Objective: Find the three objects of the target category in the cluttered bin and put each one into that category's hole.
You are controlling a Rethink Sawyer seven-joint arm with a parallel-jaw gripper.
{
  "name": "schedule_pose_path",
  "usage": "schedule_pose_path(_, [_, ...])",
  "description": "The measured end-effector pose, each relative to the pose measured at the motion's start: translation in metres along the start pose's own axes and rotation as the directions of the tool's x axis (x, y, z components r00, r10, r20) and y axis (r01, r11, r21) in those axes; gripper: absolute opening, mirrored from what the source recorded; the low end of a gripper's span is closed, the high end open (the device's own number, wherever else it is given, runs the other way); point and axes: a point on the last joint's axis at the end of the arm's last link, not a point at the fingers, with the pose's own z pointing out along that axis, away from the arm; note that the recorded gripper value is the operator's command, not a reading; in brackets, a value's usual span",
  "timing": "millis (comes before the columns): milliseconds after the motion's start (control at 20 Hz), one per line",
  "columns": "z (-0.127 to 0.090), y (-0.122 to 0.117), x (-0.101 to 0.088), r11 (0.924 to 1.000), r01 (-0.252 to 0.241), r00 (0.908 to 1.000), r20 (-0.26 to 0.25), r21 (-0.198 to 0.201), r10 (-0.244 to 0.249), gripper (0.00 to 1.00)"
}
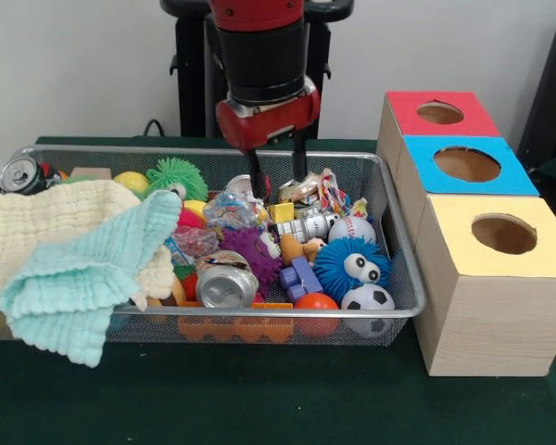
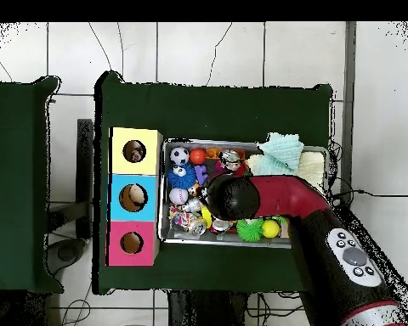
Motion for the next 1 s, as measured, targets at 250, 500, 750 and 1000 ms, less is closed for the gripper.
schedule_pose_path(250, [0.023,0.019,-0.003,0.9994,-0.026,0.9997,-0.004,-0.025,0.026,1.0])
schedule_pose_path(500, [0.056,0.038,0.002,0.9966,-0.046,0.9988,-0.019,-0.068,0.045,1.0])
schedule_pose_path(750, [0.09,0.053,0.008,0.9896,-0.073,0.9964,-0.051,-0.124,0.067,1.0])
schedule_pose_path(1000, [0.11,0.063,0.008,0.9822,-0.093,0.9935,-0.08,-0.164,0.08,1.0])
